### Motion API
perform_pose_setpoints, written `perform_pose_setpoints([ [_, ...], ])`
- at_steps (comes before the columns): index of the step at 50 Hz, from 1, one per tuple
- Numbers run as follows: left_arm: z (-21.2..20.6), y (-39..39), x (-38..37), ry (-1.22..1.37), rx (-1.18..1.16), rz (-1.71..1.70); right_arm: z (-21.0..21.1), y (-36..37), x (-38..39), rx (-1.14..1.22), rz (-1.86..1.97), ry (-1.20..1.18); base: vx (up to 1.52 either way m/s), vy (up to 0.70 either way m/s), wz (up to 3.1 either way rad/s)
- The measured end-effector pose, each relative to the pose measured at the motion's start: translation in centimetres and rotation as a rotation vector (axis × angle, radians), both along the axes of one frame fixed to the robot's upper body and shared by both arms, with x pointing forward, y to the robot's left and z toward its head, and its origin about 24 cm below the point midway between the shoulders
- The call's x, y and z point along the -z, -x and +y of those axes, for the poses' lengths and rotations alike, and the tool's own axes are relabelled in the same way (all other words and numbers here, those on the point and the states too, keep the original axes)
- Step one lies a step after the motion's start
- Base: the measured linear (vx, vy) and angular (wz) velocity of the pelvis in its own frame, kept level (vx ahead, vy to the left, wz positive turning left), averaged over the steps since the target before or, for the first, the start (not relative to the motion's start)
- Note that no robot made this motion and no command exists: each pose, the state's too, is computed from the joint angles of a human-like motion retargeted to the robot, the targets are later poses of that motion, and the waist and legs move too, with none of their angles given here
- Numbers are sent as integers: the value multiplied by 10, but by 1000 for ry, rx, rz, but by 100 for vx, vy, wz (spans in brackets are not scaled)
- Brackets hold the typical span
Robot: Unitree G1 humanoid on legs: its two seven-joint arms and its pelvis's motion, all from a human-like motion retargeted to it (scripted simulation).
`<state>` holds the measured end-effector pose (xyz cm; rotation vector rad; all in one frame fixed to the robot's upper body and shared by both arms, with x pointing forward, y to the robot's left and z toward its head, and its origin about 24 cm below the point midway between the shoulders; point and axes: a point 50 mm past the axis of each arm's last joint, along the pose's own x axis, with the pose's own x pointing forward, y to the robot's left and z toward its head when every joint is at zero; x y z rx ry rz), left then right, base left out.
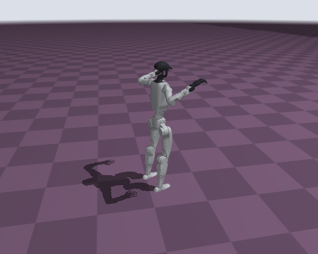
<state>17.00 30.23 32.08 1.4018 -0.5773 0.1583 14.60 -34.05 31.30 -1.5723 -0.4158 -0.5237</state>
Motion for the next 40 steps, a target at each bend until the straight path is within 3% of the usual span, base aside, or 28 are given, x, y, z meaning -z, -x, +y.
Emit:
perform_pose_setpoints([
  [29,12,-9,13,111,-14,95,1,-12,4,-41,71,-37,-3,-5,26],
  [40,17,-15,19,156,-12,90,0,-17,-12,56,108,83,-22,-2,77],
])
